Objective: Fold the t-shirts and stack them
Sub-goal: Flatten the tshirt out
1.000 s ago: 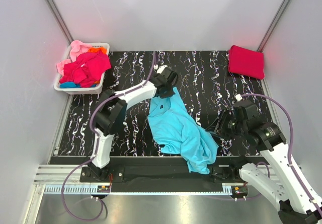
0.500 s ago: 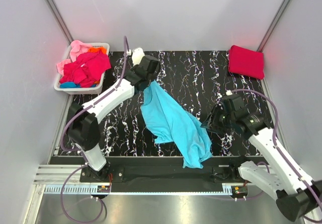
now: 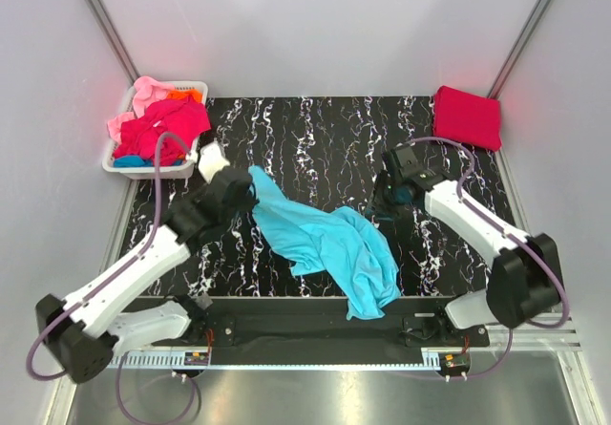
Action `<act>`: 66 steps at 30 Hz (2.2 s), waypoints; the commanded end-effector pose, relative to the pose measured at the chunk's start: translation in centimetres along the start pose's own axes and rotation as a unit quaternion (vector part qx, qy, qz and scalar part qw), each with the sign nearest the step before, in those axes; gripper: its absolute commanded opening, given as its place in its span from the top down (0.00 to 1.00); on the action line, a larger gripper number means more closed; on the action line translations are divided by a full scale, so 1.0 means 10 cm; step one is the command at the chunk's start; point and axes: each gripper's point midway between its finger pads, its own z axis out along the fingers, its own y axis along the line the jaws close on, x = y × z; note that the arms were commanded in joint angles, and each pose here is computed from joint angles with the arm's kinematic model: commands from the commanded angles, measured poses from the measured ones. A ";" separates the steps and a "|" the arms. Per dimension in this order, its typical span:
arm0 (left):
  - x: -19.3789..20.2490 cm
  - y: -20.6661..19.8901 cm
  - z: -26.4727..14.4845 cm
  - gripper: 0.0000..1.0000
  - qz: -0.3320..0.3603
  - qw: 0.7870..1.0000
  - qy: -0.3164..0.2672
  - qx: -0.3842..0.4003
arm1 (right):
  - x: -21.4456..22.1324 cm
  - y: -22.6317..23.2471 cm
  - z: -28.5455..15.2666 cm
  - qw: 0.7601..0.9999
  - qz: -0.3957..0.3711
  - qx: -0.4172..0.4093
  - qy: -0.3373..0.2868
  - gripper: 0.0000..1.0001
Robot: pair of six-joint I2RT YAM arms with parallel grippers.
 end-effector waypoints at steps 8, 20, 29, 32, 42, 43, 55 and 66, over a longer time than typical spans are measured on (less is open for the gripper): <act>1.16 0.89 -0.21 0.58 -0.007 0.988 0.122 -0.093 | -0.42 0.46 0.18 0.998 -0.033 -0.040 -0.024 0.58; 0.73 0.80 -0.14 0.45 -0.053 0.991 0.017 -0.122 | -0.32 0.65 0.40 0.995 -0.064 -0.077 0.019 0.58; 0.51 0.35 0.67 0.44 -0.091 0.992 0.080 -0.037 | -0.05 0.76 0.41 0.986 -0.105 -0.121 0.049 0.57; 0.31 0.19 0.96 0.44 -0.097 0.991 0.091 -0.023 | 0.07 0.76 0.41 0.983 -0.112 -0.134 0.061 0.57; 0.05 0.36 1.75 0.47 -0.067 0.989 0.076 -0.107 | 0.25 0.74 0.32 0.979 -0.107 -0.160 0.067 0.57; 0.04 0.39 1.78 0.47 -0.058 0.989 0.072 -0.117 | 0.26 0.73 0.30 0.979 -0.107 -0.160 0.066 0.56; 0.08 0.72 1.99 0.55 -0.033 0.970 0.080 -0.226 | 0.28 0.74 0.25 0.979 -0.093 -0.166 0.068 0.57; 0.09 0.88 2.18 0.53 -0.071 0.959 0.115 -0.248 | 0.29 0.76 0.16 0.979 -0.088 -0.174 0.065 0.56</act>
